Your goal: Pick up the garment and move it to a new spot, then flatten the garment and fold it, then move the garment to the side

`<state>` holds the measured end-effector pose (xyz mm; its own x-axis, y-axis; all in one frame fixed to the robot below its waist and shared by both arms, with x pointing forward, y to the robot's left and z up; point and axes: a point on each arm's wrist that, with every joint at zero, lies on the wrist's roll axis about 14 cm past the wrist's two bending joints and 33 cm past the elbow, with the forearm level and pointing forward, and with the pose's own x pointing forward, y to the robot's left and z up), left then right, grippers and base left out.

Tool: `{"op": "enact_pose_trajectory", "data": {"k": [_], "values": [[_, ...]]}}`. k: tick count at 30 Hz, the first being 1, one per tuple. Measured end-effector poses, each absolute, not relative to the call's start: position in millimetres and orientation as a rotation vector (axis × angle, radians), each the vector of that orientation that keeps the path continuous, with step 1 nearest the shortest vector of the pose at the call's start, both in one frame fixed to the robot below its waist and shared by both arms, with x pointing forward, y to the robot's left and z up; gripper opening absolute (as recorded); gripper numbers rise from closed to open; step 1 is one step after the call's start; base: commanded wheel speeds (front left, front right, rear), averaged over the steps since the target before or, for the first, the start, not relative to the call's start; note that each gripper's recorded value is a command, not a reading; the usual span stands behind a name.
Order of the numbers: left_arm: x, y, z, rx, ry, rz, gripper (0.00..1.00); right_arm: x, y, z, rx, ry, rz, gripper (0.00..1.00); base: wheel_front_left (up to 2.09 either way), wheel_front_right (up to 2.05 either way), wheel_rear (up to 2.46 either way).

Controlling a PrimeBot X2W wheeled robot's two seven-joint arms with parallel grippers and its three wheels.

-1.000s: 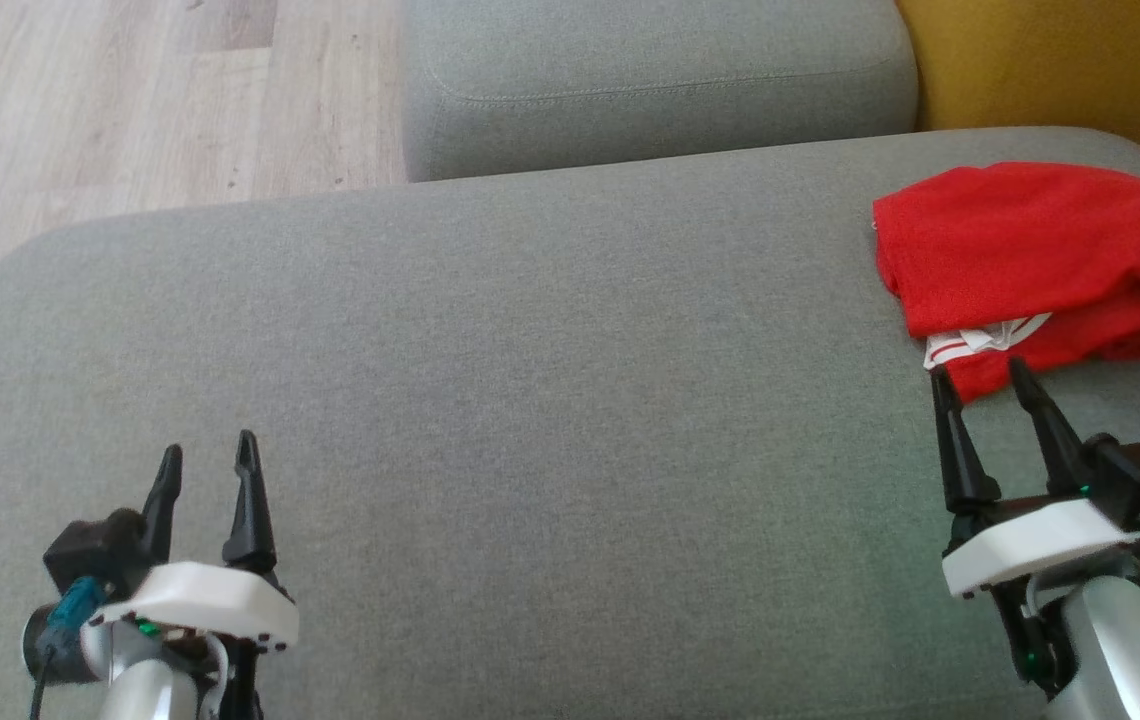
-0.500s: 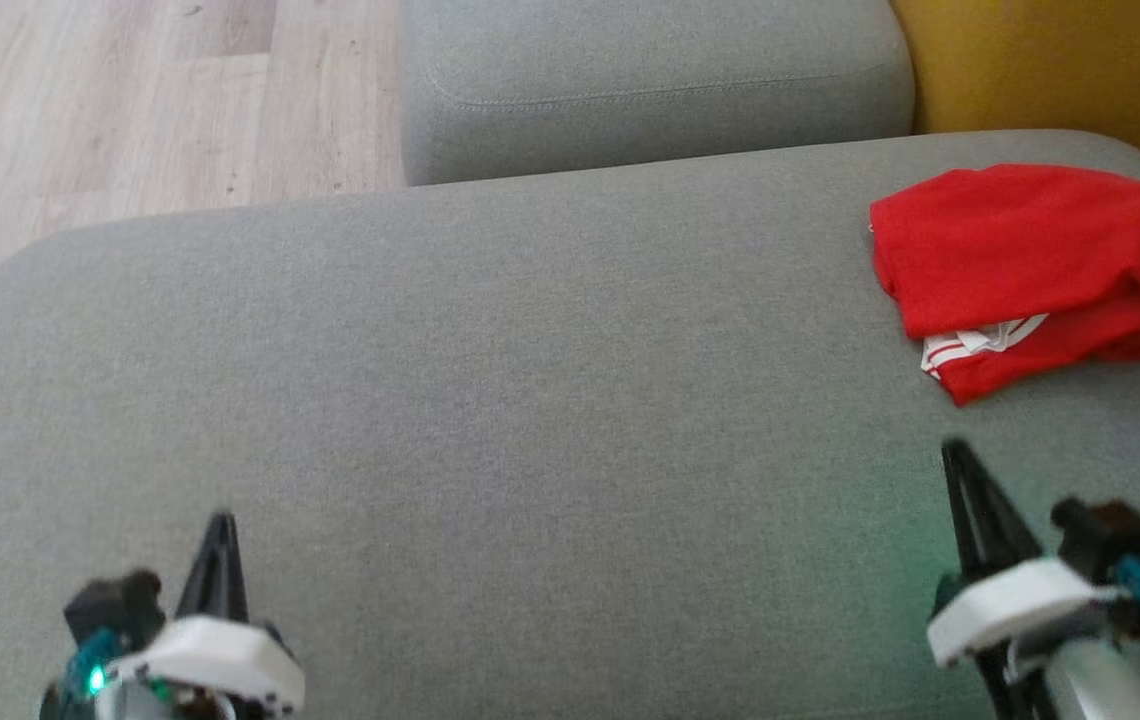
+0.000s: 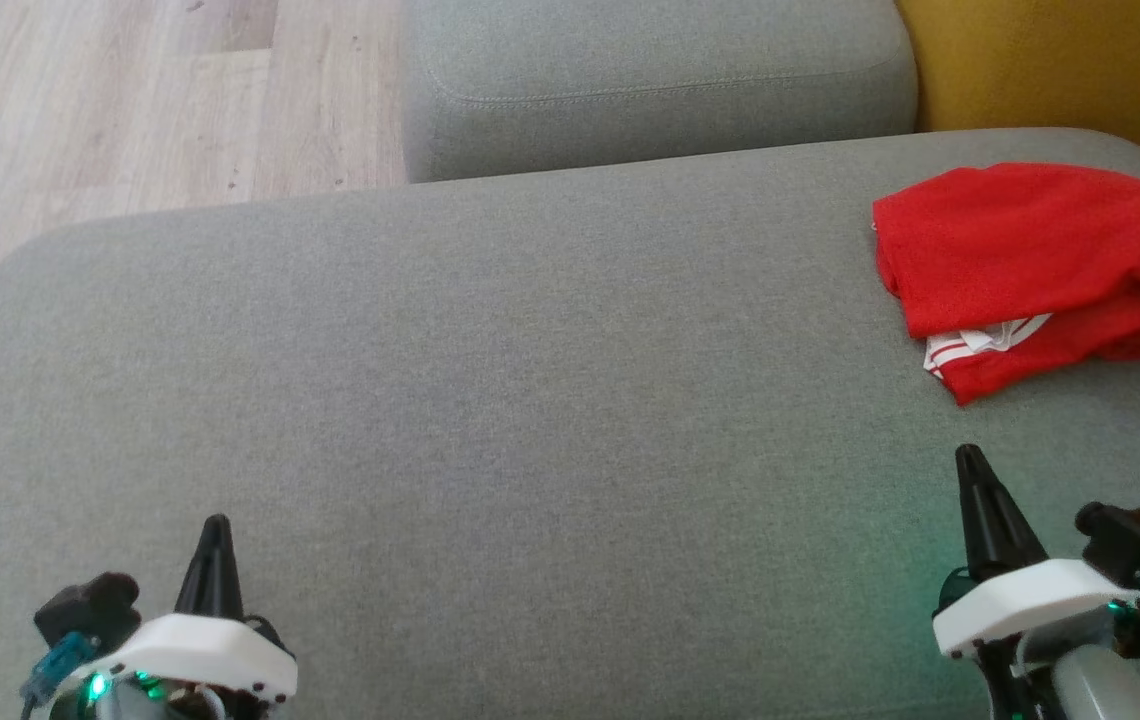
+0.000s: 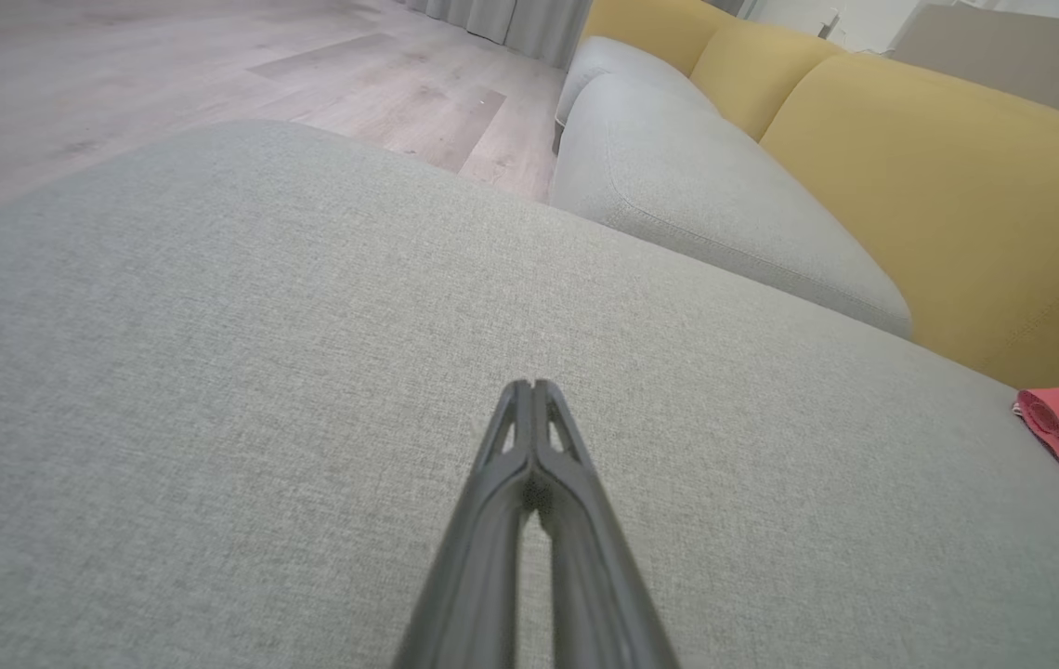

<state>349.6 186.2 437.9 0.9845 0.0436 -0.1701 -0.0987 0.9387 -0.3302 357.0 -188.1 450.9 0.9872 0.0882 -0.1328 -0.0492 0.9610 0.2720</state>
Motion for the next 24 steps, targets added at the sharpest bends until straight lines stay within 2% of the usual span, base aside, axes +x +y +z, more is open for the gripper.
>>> {"op": "enact_pose_trajectory", "data": {"k": [24], "values": [[350.8, 189.6, 436.3, -0.610, 0.184, 0.119, 0.00, 362.9, -195.8, 456.1, 0.553, 0.141, -0.011, 0.00, 0.00, 0.00, 0.00]]}}
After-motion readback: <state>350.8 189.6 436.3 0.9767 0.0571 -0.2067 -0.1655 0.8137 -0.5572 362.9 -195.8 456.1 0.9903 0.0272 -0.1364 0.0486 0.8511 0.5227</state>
